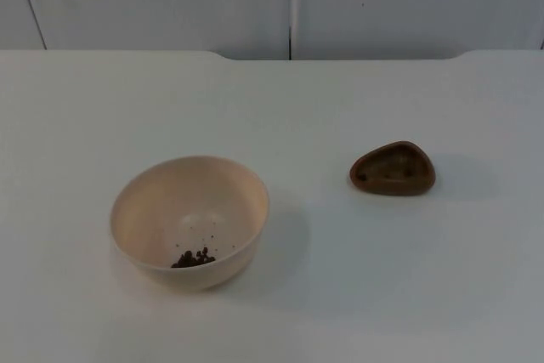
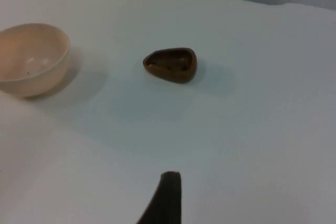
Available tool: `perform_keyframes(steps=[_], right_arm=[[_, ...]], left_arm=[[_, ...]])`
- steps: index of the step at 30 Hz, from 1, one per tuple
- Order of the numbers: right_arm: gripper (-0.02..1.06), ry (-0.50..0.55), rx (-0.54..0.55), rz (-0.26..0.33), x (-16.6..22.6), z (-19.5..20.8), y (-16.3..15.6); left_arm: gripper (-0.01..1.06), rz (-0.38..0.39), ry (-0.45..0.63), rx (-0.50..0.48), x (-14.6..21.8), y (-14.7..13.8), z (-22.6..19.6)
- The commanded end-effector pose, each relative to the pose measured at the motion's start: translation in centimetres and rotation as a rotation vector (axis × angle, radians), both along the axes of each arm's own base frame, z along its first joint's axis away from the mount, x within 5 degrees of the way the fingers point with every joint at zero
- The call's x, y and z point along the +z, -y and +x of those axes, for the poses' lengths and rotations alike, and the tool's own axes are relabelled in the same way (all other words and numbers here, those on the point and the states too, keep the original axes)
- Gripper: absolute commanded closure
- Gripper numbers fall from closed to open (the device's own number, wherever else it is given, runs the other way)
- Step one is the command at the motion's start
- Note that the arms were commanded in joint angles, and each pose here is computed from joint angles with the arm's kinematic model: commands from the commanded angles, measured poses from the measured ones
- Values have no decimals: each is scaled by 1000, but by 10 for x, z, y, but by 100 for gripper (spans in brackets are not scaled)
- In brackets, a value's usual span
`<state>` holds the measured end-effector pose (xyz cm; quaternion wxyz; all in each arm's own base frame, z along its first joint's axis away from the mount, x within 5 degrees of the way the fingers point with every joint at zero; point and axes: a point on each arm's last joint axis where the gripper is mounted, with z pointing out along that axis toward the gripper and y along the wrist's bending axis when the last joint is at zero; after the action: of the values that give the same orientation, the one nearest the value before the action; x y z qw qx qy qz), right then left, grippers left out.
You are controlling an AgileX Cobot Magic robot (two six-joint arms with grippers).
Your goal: Pick up the bowl with the left hand and pour the coffee beans from the cup into the bowl with the right hand.
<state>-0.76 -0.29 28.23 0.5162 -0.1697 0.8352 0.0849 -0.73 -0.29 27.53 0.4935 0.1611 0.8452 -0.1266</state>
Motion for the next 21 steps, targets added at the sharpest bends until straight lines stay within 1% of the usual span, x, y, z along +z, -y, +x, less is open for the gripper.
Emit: perform_keyframes(steps=[1,18,20,21], right_arm=[[25,-7,-17,-3,-2,1,1],[25,-8,-24,0,-2,1,1],[25,-8,-24,0,-2,1,1],[23,-8,-24,0,-2,1,1]], left_arm=[[0,-15,8,-4,0,1,0],[0,-13,9,7,0,0,1],[0,-13,9,7,0,0,1],[0,-13,9,7,0,0,1]])
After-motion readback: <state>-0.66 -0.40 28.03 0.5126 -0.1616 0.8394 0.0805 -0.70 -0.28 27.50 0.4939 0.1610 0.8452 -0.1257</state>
